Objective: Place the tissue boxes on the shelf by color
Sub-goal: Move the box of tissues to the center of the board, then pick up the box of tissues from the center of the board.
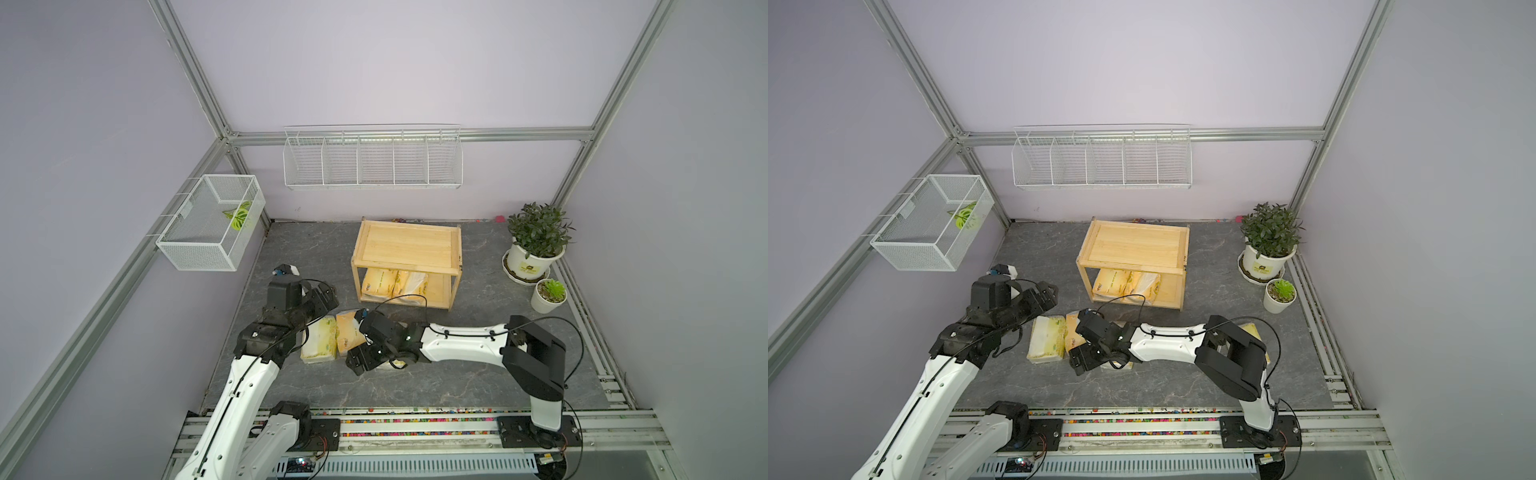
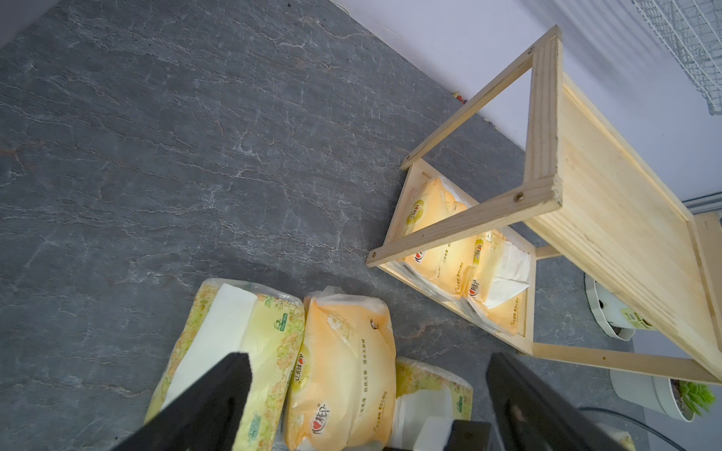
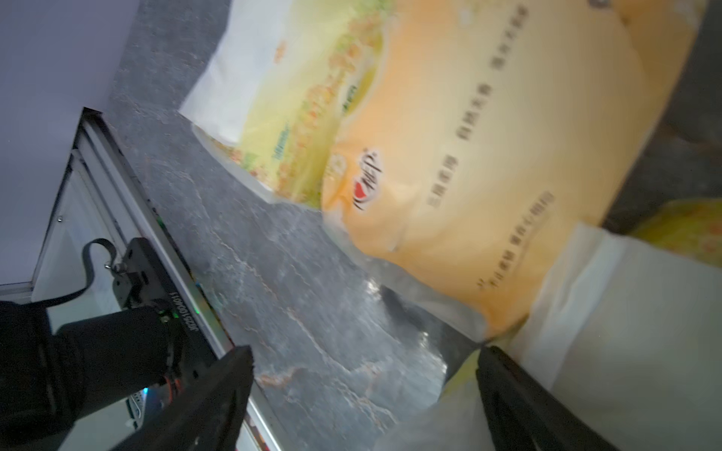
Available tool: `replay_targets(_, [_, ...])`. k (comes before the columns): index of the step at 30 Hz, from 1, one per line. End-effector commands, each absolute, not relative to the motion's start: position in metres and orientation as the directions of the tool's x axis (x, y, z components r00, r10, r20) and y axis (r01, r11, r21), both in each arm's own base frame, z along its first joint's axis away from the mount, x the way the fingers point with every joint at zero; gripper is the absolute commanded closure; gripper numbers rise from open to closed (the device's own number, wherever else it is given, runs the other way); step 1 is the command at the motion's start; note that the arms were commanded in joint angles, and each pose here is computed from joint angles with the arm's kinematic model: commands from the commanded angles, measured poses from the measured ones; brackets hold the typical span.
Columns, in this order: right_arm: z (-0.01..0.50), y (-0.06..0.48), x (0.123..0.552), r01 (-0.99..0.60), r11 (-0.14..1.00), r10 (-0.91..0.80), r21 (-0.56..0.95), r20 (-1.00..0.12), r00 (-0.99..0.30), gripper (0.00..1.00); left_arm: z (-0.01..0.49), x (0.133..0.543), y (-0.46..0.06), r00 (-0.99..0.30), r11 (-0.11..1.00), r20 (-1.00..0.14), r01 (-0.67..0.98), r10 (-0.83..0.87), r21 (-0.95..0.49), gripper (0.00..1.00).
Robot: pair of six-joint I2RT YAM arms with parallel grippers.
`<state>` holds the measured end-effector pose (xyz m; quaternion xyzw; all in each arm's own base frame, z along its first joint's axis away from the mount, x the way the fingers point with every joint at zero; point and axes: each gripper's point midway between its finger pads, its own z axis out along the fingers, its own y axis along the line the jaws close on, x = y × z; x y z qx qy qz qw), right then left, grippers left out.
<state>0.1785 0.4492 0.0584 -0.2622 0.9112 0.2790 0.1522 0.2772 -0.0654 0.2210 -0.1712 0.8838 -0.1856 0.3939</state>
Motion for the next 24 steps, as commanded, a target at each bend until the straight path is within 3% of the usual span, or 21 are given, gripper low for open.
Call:
replay_targets(1, [0.066,0.420,0.197,-0.509,0.751,-0.321,0.421,-0.442,-0.838,0.06,0.218,0.272,-0.068,-0.651,0.885,-0.635,-0.128,-0.416,-0.448,0.00])
replay_targets(10, [0.083,0.365,0.208,-0.467,0.780,-0.266,0.417,-0.455,-0.850,0.05,0.197,0.260,-0.088,-0.729,0.867,-0.572,-0.058,-0.376,-0.495,0.00])
replay_targets(16, [0.103,0.395,0.196,-0.504,0.679,-0.282,0.534,-0.444,-0.850,0.05,0.169,0.244,-0.099,-0.774,0.817,-0.481,-0.079,-0.411,-0.571,0.00])
replay_targets(24, [0.094,0.434,0.213,-0.475,0.647,-0.236,0.596,-0.436,-0.868,0.06,0.136,0.234,-0.114,-0.815,0.745,-0.360,-0.127,-0.454,-0.655,0.00])
